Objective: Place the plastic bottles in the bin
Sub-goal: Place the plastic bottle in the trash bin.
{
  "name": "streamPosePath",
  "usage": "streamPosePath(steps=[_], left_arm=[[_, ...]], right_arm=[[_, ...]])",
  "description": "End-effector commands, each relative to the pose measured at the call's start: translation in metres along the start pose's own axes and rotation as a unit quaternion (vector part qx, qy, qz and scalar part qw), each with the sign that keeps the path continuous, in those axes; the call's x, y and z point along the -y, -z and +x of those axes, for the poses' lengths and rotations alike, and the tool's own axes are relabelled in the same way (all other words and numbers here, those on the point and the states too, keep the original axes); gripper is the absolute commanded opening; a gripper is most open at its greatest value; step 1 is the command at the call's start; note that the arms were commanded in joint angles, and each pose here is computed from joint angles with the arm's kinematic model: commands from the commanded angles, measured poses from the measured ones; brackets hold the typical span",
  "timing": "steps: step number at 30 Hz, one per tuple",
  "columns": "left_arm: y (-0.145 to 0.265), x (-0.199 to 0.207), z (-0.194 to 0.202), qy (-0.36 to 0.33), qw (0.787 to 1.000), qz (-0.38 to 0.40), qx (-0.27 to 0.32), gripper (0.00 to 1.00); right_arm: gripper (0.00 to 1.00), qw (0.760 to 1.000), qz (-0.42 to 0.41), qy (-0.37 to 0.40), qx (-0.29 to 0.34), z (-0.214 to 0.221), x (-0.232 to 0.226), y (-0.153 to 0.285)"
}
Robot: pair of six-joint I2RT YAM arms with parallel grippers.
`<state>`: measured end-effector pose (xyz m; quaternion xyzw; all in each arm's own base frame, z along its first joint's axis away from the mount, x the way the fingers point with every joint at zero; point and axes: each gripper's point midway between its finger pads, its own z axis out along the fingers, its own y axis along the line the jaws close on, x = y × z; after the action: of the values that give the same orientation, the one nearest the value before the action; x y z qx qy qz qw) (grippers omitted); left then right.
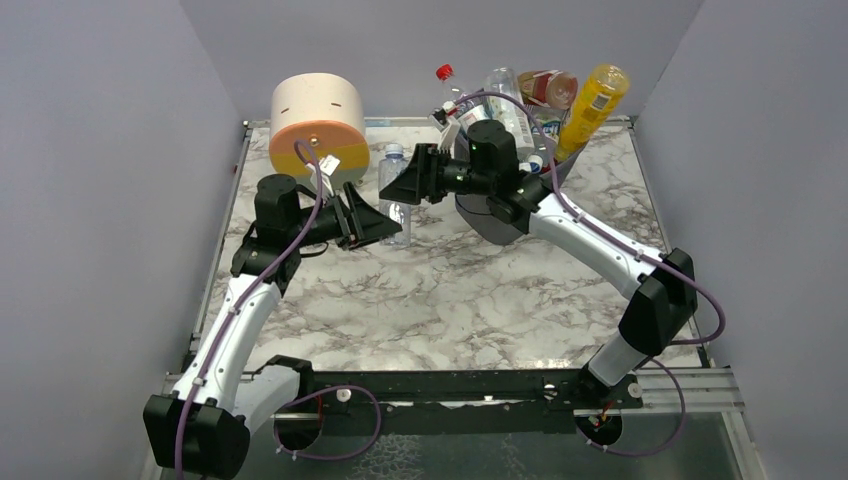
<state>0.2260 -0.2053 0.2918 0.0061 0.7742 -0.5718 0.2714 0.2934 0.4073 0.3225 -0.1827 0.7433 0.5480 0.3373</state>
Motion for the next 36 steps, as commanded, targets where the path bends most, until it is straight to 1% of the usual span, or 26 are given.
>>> streamPosePath(steps=[1,6,7,9,12,16,20,25,28,31,36], left_arm=[[0.002,0.004,0.008,-0.015,1.000,0.017,-0.011,0.71],[0.002,0.006,0.008,-0.022,0.999,0.021,-0.015,0.80],[0.002,0.008,0.007,-0.026,0.999,0.022,-0.016,0.85],[0.003,0.011,0.005,-0.035,0.999,0.023,-0.016,0.88],[0.003,0.018,0.000,-0.047,0.998,0.027,-0.017,0.98],[0.005,0.030,-0.011,-0.078,0.997,0.021,-0.021,0.99],[0.008,0.043,-0.022,-0.104,0.994,0.015,-0.014,0.99],[0.007,0.044,-0.026,-0.108,0.994,0.014,-0.015,0.99],[0.007,0.041,-0.025,-0.105,0.994,0.012,-0.016,0.99],[0.006,0.039,-0.024,-0.104,0.994,0.011,-0.017,0.99],[0.005,0.034,-0.023,-0.100,0.995,0.007,-0.019,0.99]], right_arm=[[0.43,0.999,0.017,0.028,0.019,-0.008,-0.007,0.009],[0.38,0.998,0.035,0.040,0.031,-0.013,-0.007,0.018],[0.38,0.998,0.042,0.044,0.035,-0.015,-0.007,0.020],[0.38,0.996,0.056,0.055,0.046,-0.023,-0.007,0.026],[0.37,0.993,0.073,0.068,0.057,-0.033,-0.010,0.034],[0.37,0.987,0.110,0.094,0.074,-0.050,-0.013,0.049],[0.37,0.967,0.175,0.148,0.114,-0.089,-0.021,0.079],[0.37,0.926,0.257,0.218,0.168,-0.143,-0.038,0.125],[0.36,0.891,0.321,0.256,0.194,-0.165,-0.034,0.154],[0.35,0.847,0.394,0.282,0.218,-0.181,-0.024,0.185],[0.34,0.760,0.508,0.313,0.259,-0.199,-0.005,0.232]])
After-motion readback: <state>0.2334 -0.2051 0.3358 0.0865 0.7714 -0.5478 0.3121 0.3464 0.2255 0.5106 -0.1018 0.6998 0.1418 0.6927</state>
